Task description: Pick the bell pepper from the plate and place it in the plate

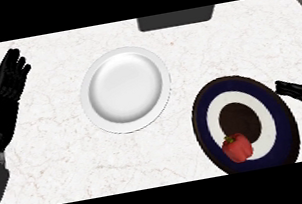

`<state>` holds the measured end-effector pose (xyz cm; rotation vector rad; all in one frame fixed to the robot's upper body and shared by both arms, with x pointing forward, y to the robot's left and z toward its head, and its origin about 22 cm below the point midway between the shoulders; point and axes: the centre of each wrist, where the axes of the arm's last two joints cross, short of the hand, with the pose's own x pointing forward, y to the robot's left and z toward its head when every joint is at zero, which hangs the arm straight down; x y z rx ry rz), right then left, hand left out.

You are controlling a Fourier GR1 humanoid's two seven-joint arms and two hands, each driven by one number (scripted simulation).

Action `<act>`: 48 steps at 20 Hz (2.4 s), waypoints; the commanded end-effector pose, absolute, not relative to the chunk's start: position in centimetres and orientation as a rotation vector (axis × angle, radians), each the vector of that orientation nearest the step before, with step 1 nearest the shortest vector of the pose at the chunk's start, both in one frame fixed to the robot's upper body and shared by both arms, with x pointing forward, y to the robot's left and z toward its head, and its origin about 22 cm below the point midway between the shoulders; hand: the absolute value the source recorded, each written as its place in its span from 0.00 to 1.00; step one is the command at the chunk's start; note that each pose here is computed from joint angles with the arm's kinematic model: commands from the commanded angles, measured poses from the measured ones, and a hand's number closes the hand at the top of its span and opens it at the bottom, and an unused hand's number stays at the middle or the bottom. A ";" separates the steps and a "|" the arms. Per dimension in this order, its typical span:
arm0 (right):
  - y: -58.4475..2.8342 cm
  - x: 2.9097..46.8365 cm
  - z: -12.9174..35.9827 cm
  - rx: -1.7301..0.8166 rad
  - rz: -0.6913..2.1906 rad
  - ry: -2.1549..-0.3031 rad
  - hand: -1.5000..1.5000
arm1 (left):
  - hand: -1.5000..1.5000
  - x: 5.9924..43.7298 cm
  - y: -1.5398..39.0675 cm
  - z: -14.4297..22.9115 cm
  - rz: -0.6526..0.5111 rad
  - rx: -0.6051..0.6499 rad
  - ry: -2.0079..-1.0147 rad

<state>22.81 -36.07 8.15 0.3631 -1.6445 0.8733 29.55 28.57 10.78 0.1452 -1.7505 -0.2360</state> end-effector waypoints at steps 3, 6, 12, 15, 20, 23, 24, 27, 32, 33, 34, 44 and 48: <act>-32.2 23.5 7.5 0.324 1.088 -1.523 0.00 | 0.50 29.8 28.8 10.4 -0.241 0.136 -1.752; -32.5 24.8 5.0 0.310 1.124 -1.477 0.00 | 0.50 29.6 27.8 9.0 -0.232 0.147 -1.746; -32.5 25.7 5.5 0.184 1.134 -1.428 0.00 | 0.50 30.5 28.5 10.8 -0.233 0.162 -1.745; -30.2 25.3 3.1 0.155 1.171 -1.387 0.00 | 0.50 28.1 27.8 9.5 -0.250 0.149 -1.753; -29.9 24.4 1.9 0.150 1.200 -1.324 0.00 | 0.50 29.1 29.2 10.0 -0.241 0.140 -1.746; -30.6 25.4 1.0 0.178 1.197 -1.315 0.00 | 0.50 29.1 27.4 9.8 -0.231 0.138 -1.745; -29.0 25.4 -0.2 0.179 1.207 -1.320 0.00 | 0.50 29.9 27.8 8.6 -0.237 0.130 -1.726; -26.1 25.8 -0.9 0.185 1.243 -1.314 0.00 | 0.50 30.4 29.6 11.4 -0.219 0.154 -1.754; -28.1 23.9 -1.9 0.214 1.289 -1.239 0.00 | 0.50 30.1 29.0 10.2 -0.230 0.136 -1.765; -27.7 25.6 -2.9 0.216 1.230 -1.280 0.00 | 0.50 31.3 29.1 10.9 -0.219 0.132 -1.745; -26.9 23.7 -0.6 0.180 1.265 -1.255 0.00 | 0.50 29.4 28.6 10.8 -0.234 0.147 -1.757; -24.5 26.1 -4.9 0.046 1.090 -1.507 1.00 | 0.50 29.2 28.9 10.2 -0.231 0.131 -1.738; -25.9 26.4 -2.5 -0.054 1.018 -1.609 1.00 | 0.50 29.5 28.8 10.2 -0.224 0.146 -1.736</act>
